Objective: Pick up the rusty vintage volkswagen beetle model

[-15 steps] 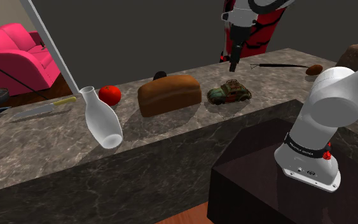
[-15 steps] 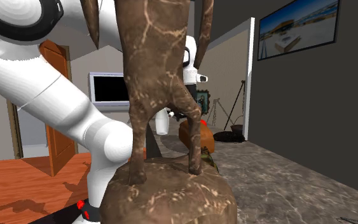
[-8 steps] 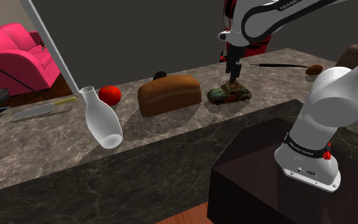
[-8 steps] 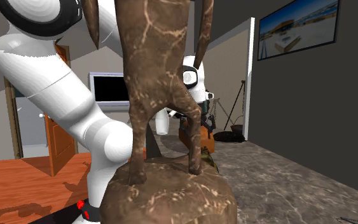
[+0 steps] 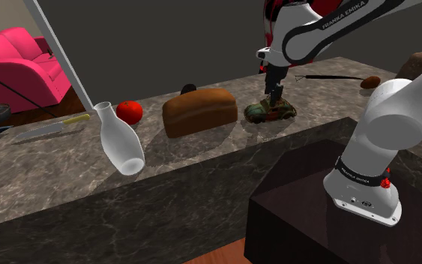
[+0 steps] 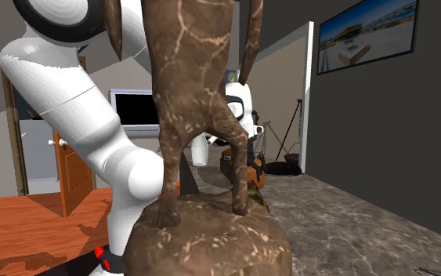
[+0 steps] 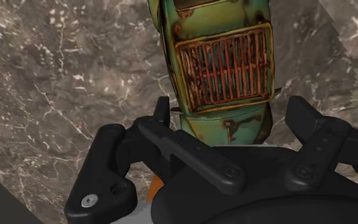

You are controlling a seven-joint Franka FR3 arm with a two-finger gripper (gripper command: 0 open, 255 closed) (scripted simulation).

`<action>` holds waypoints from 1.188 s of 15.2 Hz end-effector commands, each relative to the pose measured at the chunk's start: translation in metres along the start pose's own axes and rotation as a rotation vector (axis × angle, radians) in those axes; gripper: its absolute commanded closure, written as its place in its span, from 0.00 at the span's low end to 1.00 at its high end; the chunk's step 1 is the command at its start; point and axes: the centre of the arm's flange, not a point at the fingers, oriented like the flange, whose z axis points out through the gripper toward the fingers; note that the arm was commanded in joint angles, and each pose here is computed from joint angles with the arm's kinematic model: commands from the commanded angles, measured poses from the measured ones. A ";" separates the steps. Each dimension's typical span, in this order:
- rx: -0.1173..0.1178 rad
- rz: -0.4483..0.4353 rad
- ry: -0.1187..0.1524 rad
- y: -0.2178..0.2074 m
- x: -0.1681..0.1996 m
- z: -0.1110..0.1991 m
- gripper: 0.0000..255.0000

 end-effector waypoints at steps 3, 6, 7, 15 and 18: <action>0.000 0.000 0.000 0.001 0.000 0.002 1.00; 0.000 0.000 0.000 0.000 0.000 0.002 1.00; 0.000 0.000 0.000 0.001 0.000 0.002 1.00; 0.000 0.000 0.000 0.003 0.002 -0.024 1.00; 0.000 0.000 0.000 0.004 0.003 -0.040 1.00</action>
